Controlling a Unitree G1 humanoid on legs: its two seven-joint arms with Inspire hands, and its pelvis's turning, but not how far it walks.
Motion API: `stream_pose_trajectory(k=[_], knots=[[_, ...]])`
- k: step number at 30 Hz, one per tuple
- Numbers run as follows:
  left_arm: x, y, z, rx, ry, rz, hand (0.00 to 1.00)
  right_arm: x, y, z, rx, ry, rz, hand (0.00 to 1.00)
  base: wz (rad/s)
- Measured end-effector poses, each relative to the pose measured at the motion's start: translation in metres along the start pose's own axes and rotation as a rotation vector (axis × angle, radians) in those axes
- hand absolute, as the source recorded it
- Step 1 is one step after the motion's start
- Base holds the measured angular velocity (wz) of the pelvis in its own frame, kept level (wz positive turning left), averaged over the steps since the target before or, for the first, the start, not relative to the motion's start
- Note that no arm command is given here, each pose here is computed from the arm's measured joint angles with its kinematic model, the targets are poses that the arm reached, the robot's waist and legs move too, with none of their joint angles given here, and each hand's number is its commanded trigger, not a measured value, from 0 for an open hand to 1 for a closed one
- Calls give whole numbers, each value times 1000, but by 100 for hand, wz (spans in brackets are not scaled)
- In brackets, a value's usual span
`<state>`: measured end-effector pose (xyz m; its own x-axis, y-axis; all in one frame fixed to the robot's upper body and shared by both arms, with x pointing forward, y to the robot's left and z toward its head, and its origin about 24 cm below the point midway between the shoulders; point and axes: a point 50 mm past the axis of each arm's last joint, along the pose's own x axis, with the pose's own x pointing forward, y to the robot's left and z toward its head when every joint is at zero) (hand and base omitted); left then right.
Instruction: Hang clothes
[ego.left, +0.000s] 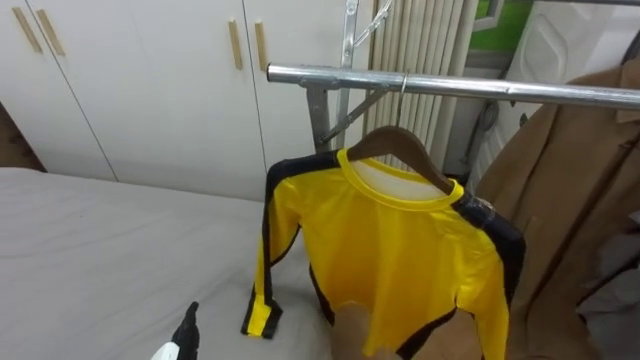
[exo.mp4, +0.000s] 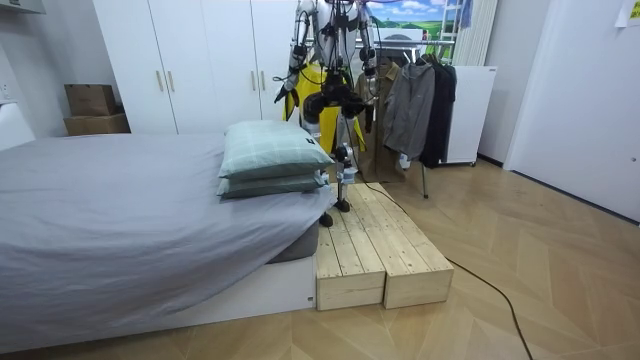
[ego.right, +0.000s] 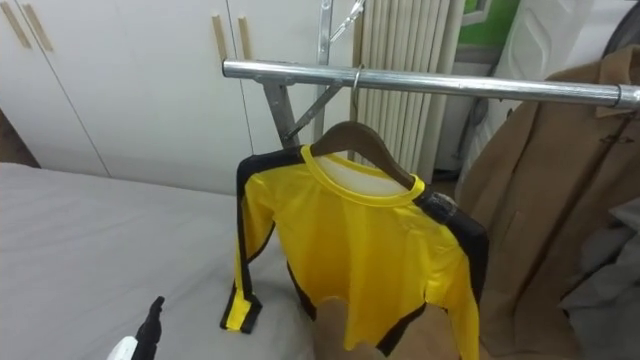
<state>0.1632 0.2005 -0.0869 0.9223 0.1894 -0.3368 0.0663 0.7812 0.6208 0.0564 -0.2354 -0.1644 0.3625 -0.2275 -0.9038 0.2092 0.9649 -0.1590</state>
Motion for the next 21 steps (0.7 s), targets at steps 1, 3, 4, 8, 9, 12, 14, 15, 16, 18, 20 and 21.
stream_pose_trajectory(k=[1, 3, 4, 8, 9, 12, 14, 15, 16, 18, 20, 21], knots=[[0, 0, 0, 0, 0, 0, 0, 0, 0, -1, -1, 2, 0, 0, 15], [-1, 0, -1, 0, 4, -4, 0, 0, 0, -2, -1, 7, -1, 0, 4], [-1, -1, -2, 1, 6, -6, 0, 0, 0, -2, -1, 7, -2, 0, 5], [-3, -3, -3, 34, 3, -35, 0, -1, 0, -4, 2, 13, 9, 0, 11], [-4, -4, -4, 45, 1, -42, 0, -2, -1, -7, 7, 25, 13, 0, 19], [-5, -5, -6, 59, 14, -54, 0, -2, -1, -11, 10, 49, 14, 0, 13], [-5, -5, -8, 64, 27, -65, 0, -2, -2, -13, 7, 60, 16, 0, 7], [-5, -6, -8, 66, 31, -67, 0, -2, -1, -13, 6, 60, 18, 0, 0], [-5, -6, -8, 66, 32, -67, 0, -2, -1, -13, 6, 60, 18, 0, 0], [-5, -7, -7, 62, 33, -65, 0, -2, -2, -13, 5, 60, 17, 0, 0], [-5, -8, -7, 57, 34, -65, 0, -2, -1, -12, -1, 58, 16, 0, 4], [-5, -8, -7, 56, 35, -65, 0, -2, -1, -11, -3, 57, 18, 0, 14]])
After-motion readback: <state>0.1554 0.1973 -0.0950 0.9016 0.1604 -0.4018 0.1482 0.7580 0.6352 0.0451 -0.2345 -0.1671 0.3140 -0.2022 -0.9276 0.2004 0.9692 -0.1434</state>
